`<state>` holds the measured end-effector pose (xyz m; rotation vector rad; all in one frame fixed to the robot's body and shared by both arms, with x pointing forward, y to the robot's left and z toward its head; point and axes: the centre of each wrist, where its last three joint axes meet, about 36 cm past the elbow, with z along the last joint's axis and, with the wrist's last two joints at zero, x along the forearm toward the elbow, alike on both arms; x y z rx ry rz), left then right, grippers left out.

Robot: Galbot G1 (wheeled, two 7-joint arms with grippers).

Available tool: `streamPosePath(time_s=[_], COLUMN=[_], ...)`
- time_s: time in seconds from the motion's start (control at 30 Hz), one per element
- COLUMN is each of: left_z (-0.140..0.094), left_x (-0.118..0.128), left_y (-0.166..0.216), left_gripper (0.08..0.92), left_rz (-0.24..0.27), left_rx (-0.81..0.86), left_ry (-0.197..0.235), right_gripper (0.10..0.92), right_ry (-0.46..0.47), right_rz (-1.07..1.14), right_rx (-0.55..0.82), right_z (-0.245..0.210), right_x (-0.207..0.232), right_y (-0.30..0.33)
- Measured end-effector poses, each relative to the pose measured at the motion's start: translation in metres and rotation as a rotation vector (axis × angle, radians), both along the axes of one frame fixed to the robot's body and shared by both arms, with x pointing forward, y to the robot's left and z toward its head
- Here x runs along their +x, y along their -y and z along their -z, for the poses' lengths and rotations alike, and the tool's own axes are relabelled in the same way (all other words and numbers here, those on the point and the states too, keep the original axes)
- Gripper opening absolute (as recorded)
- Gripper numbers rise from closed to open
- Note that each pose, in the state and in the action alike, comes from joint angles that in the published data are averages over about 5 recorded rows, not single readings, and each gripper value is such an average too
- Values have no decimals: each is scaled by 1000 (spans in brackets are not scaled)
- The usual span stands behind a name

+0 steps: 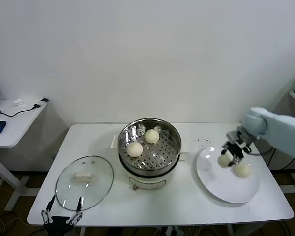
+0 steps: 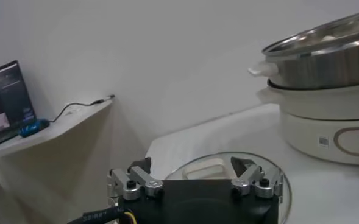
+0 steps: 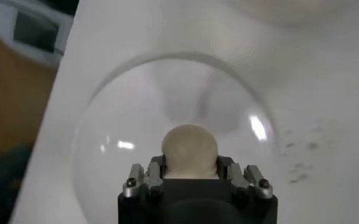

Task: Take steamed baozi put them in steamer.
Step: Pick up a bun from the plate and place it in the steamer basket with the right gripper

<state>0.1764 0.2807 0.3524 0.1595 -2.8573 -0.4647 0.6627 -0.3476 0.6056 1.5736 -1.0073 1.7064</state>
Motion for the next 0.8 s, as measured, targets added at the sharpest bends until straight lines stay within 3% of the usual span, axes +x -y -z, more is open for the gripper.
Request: streamPosePath(time_s=[0.2, 0.37, 0.8], left_z=[0, -3, -3], left_x=[0, 1, 2], left_y=[1, 1, 2], left_gripper=[823, 823, 823], left_rz=[4, 10, 12], left_rx=[0, 4, 4], left_ry=[1, 4, -5], right_gripper=[560, 560, 560], right_ry=[105, 151, 82], right_rz=[-371, -635, -1055], right_rx=[-66, -124, -157], right_z=[-75, -104, -69], right_x=[19, 20, -14], right_y=[-80, -153, -292])
